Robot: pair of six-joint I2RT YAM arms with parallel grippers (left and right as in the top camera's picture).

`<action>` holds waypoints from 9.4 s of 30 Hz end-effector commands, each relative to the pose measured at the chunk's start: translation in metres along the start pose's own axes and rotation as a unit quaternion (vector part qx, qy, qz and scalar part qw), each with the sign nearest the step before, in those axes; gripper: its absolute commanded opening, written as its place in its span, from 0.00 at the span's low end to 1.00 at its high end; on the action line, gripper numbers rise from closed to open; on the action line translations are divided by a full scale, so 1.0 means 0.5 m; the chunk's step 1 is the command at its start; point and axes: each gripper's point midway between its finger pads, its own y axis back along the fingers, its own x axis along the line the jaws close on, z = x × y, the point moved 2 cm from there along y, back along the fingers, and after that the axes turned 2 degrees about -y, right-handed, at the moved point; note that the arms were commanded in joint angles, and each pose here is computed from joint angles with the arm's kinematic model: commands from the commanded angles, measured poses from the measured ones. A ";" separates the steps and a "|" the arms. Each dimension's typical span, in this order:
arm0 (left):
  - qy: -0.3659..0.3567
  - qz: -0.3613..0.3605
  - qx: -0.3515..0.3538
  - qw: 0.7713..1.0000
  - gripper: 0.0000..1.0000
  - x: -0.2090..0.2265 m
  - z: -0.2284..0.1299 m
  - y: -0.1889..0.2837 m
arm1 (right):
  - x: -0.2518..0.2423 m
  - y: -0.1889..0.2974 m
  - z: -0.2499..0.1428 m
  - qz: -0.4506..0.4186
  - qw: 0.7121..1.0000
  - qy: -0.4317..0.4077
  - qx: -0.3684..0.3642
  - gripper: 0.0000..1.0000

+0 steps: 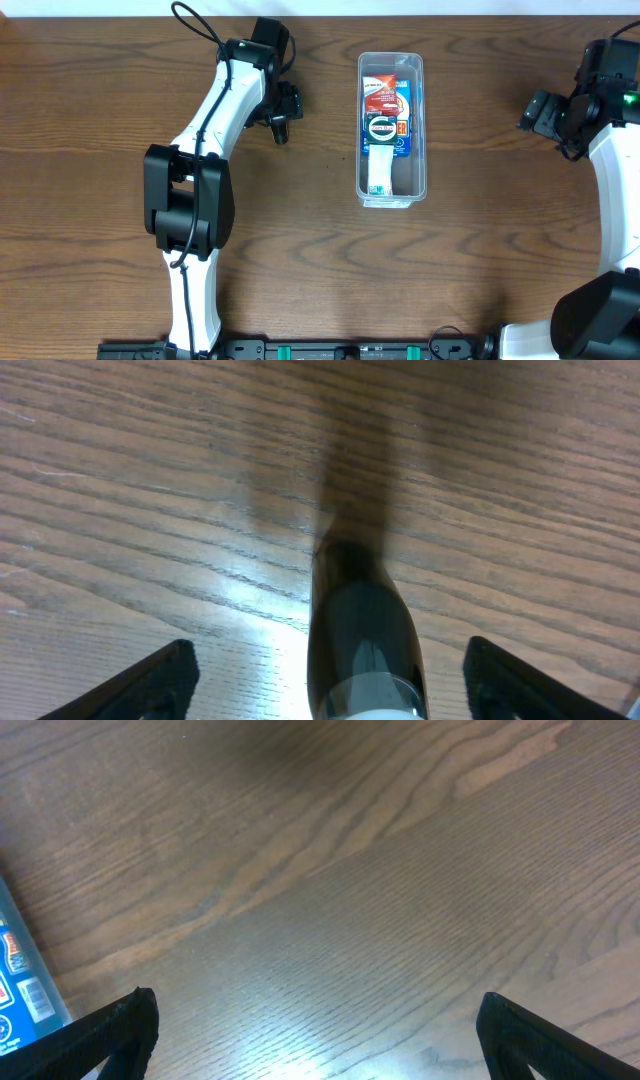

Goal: Pack container

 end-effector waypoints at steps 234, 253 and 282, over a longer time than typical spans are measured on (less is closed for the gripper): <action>-0.247 -0.095 -0.264 0.927 0.98 0.109 -0.453 0.519 | -0.008 -0.003 0.000 -0.006 1.000 0.002 0.001 0.99; -0.228 -0.117 -0.587 0.768 0.98 0.172 -0.415 0.364 | -0.008 -0.003 0.000 -0.006 1.000 0.002 0.001 0.99; -0.196 -0.072 -0.672 0.711 0.98 0.208 -0.398 0.324 | -0.008 -0.003 0.000 -0.006 1.000 0.002 0.001 0.99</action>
